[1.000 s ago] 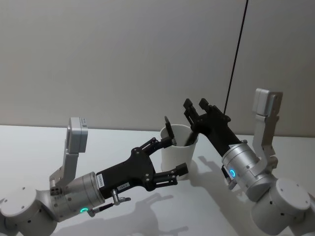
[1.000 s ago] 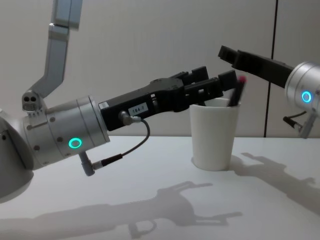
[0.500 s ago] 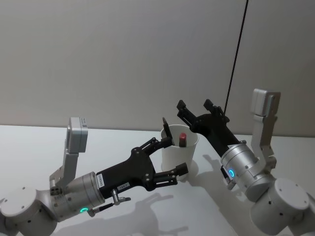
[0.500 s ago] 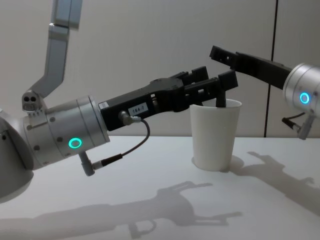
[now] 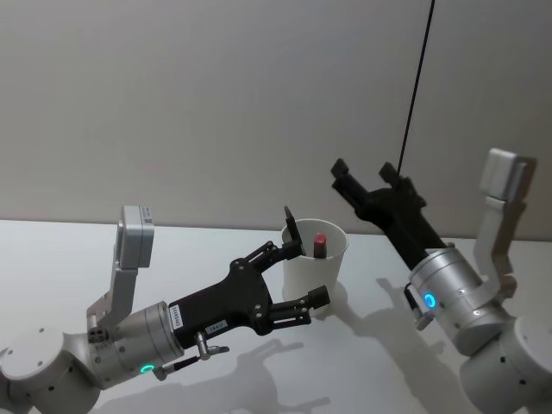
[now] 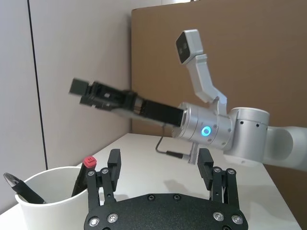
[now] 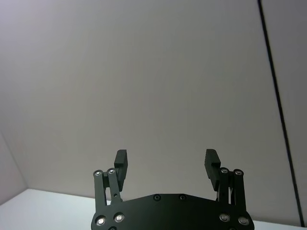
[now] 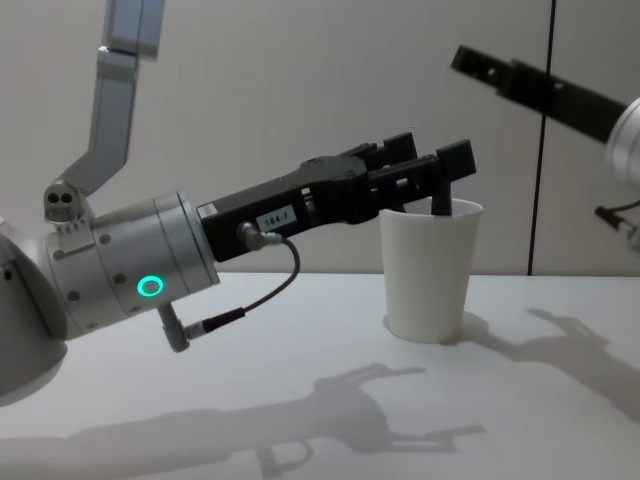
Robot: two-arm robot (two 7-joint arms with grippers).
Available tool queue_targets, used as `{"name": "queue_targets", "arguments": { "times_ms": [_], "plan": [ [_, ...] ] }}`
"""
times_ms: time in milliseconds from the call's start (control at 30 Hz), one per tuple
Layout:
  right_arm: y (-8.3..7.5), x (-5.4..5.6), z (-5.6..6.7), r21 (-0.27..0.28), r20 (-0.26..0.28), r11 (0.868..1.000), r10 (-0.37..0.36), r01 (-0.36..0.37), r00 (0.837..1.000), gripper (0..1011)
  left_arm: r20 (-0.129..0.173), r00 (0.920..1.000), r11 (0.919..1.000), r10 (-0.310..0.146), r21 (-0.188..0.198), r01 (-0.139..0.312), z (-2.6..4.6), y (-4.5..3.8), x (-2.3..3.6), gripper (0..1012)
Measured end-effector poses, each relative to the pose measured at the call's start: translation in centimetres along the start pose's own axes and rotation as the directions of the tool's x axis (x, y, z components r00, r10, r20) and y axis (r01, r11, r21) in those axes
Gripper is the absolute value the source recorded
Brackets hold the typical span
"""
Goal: Place the pen into the pen holder.
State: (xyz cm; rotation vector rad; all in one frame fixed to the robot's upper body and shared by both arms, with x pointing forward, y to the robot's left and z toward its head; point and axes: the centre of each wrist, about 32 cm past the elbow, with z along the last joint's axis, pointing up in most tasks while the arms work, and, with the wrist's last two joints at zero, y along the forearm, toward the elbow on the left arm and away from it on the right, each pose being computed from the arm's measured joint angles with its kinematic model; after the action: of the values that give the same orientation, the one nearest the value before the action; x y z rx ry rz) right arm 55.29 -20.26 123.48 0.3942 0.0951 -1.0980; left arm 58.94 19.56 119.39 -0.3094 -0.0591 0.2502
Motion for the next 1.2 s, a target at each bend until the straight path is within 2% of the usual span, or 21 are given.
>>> {"name": "queue_targets", "arguments": {
  "times_ms": [200, 400, 667, 867, 1067, 1100, 1133, 1200],
  "plan": [
    [-0.8, 0.1, 0.8, 0.024, -0.021, 1.000, -0.016, 0.017, 1.000, 1001, 0.000, 1.0000, 1.0000, 0.000, 0.000, 0.000, 0.00, 0.01, 0.00, 1002],
    [-1.0, 0.1, 0.7, 0.021, -0.019, 1.000, -0.017, 0.018, 1.000, 1001, 0.001, 1.0000, 1.0000, 0.007, 0.001, -0.007, -0.01, -0.02, -0.09, 1002],
    [-2.5, 0.1, 0.2, -0.009, 0.029, 0.999, -0.034, 0.034, 0.999, 1001, 0.012, 0.9982, 0.9978, 0.058, 0.031, -0.058, 0.02, 0.11, -0.70, 1002],
    [-4.3, 0.1, -0.3, -0.041, 0.083, 0.998, -0.049, 0.052, 0.995, 1001, 0.030, 0.9923, 0.9904, 0.121, 0.065, -0.122, 0.07, 0.32, -1.41, 1002],
    [-6.1, 0.0, -0.8, -0.073, 0.139, 0.995, -0.060, 0.071, 0.988, 1001, 0.054, 0.9817, 0.9776, 0.183, 0.096, -0.187, 0.12, 0.53, -2.16, 1002],
    [-6.3, 0.0, -0.8, -0.077, 0.147, 0.994, -0.062, 0.073, 0.987, 1001, 0.061, 0.9783, 0.9735, 0.198, 0.104, -0.204, 0.16, 0.57, -2.34, 1002],
    [-6.5, 0.0, -0.9, -0.080, 0.154, 0.994, -0.063, 0.076, 0.986, 1001, 0.061, 0.9783, 0.9735, 0.198, 0.104, -0.204, 0.16, 0.57, -2.34, 1002],
    [-7.1, -0.1, -1.0, -0.091, 0.174, 0.992, -0.065, 0.082, 0.983, 1001, 0.071, 0.9728, 0.9672, 0.220, 0.114, -0.227, 0.19, 0.63, -2.61, 1002]
  ]
}}
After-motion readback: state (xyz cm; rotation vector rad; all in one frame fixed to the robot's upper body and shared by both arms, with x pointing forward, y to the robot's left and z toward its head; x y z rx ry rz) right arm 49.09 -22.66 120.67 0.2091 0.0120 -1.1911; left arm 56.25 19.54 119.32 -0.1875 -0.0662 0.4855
